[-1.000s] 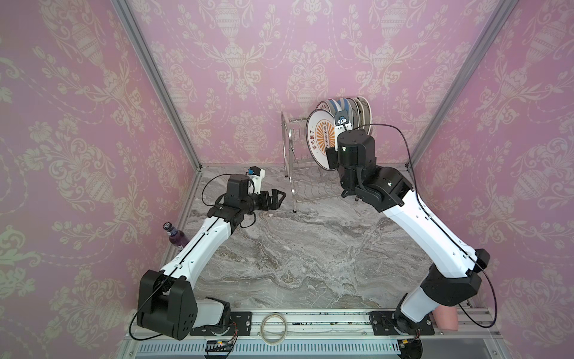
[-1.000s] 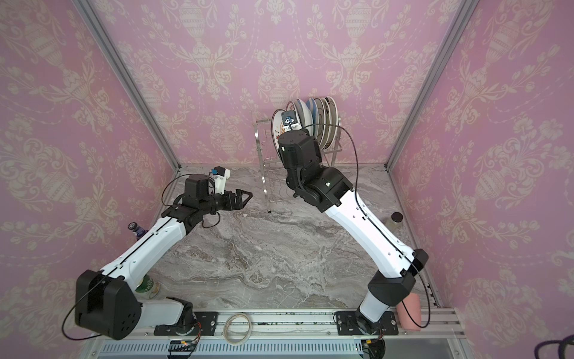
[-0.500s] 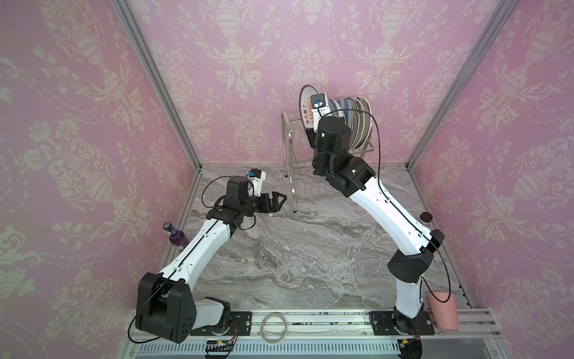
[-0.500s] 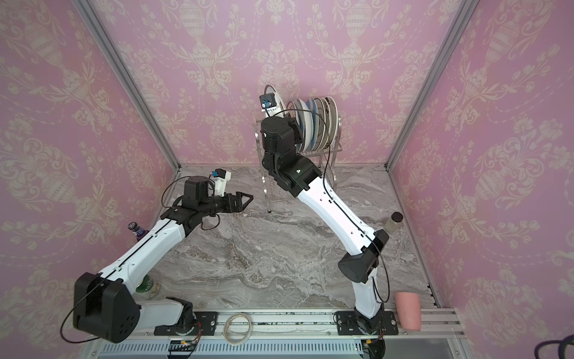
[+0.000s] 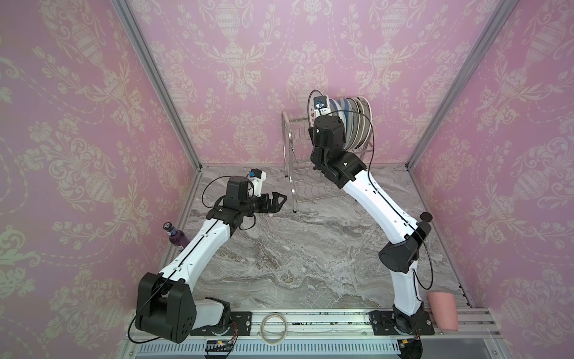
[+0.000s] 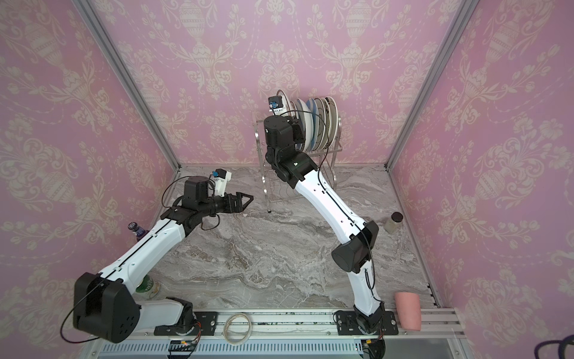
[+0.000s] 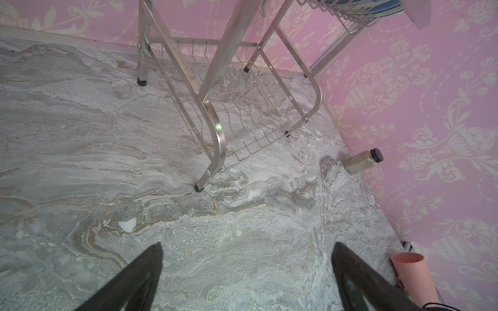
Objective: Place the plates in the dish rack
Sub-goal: 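Carry the sunburst plate to the rack and lower it into the front slot, then push the sunburst plate down into the rack slot with the right gripper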
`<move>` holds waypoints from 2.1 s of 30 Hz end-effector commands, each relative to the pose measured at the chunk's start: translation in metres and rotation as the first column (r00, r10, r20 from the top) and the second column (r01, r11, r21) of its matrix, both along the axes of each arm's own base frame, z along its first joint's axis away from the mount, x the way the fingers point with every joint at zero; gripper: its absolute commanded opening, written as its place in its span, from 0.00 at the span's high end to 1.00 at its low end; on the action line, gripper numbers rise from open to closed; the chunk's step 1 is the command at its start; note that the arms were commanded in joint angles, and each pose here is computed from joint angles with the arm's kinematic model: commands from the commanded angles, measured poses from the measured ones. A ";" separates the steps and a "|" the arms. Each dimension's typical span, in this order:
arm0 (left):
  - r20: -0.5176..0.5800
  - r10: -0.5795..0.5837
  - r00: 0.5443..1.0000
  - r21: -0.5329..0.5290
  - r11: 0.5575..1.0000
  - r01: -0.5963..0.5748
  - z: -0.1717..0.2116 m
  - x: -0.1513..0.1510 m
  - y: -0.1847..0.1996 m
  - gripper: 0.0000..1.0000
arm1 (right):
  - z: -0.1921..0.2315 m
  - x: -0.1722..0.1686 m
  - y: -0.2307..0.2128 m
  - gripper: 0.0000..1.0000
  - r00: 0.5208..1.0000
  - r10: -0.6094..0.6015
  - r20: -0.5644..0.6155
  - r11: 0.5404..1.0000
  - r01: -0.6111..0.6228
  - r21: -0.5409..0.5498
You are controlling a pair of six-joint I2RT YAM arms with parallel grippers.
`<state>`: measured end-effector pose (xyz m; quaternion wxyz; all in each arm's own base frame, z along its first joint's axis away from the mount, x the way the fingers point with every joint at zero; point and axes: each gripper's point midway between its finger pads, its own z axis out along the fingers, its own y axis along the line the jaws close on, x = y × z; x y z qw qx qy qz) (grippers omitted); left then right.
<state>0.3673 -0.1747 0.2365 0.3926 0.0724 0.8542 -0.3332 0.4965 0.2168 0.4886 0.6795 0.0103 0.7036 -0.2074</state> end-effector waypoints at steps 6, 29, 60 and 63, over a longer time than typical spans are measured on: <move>0.012 -0.024 1.000 0.031 0.999 0.024 -0.001 -0.004 -0.001 0.01 | -0.001 0.016 -0.008 1.00 0.999 -0.027 0.045 0.995 0.022 0.100; 0.020 0.008 1.000 0.054 0.998 -0.009 -0.004 -0.005 0.015 0.01 | -0.040 0.044 -0.001 1.00 0.999 -0.050 0.004 0.994 0.049 0.102; 0.032 0.031 0.999 0.066 0.997 -0.033 -0.001 -0.010 0.026 0.01 | -0.066 0.048 0.026 1.00 0.995 -0.073 -0.062 0.994 0.067 -0.089; 0.030 0.033 0.999 0.067 0.997 -0.035 -0.003 -0.010 0.027 0.01 | -0.069 0.048 0.026 0.97 0.995 -0.063 -0.071 0.996 0.058 -0.070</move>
